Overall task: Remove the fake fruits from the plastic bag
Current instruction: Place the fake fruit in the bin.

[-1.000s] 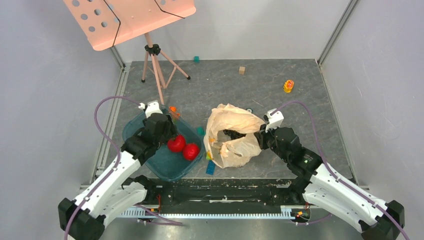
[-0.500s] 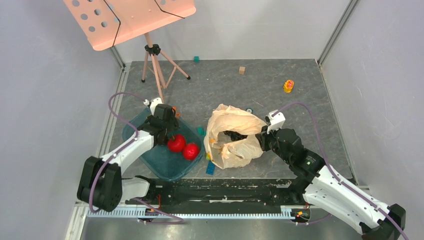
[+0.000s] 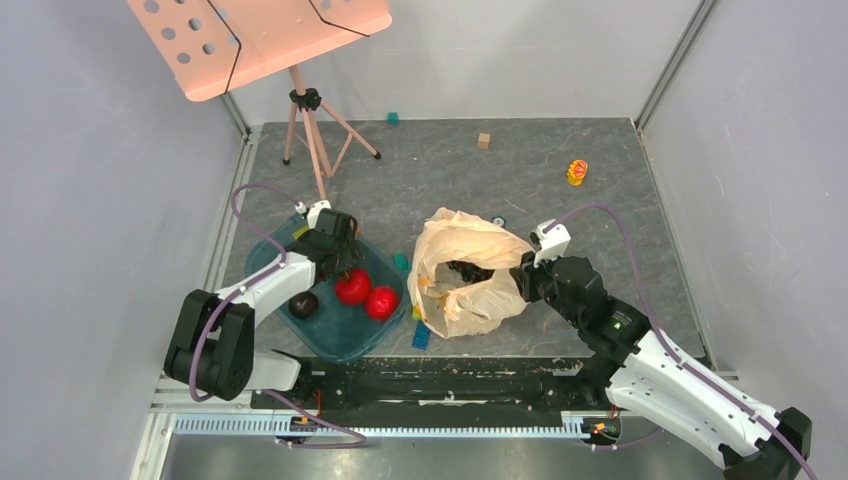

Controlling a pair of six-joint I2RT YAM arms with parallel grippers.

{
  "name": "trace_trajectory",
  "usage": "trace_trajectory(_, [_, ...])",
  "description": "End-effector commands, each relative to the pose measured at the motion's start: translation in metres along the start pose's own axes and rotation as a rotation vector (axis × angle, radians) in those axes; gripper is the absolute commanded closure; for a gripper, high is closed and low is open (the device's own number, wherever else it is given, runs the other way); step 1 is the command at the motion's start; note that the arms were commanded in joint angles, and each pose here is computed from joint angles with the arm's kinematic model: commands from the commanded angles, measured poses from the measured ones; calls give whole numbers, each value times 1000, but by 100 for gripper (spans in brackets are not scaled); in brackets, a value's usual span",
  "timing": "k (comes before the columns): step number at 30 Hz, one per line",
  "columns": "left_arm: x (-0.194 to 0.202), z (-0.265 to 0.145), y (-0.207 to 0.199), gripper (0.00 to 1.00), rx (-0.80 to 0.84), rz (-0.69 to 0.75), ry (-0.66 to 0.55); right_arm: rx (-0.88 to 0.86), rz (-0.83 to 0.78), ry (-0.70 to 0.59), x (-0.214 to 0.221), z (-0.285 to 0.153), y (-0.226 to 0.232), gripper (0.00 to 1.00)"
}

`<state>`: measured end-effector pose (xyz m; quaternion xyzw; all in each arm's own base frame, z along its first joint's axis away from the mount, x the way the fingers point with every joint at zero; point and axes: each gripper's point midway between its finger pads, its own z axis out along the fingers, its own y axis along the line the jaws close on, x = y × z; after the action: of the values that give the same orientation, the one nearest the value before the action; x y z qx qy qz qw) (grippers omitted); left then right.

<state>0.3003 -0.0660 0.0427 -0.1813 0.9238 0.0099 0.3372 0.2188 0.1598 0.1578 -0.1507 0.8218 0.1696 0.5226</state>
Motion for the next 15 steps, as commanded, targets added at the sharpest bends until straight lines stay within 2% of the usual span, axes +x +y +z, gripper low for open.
trace_trajectory(1, [-24, -7, -9, 20, 26, 2, -54, -5, -1, -65, -32, -7, 3, 78])
trace_trajectory(3, [-25, -9, -9, 18, 22, 3, -56, -4, -12, -74, -40, -9, 4, 75])
trace_trajectory(6, [-28, -12, -10, 12, 28, -1, -63, -11, -28, -91, -54, -12, 6, 75])
trace_trajectory(9, [-33, -18, -12, 2, 41, -13, -74, -42, -47, -104, -65, -16, 12, 83])
trace_trajectory(12, [-39, -27, -15, 0, 67, -30, -90, -85, -71, -125, -76, -20, 20, 92])
trace_trajectory(15, [-44, -40, -23, 0, 124, -51, -103, -147, -111, -142, -85, -25, 31, 95])
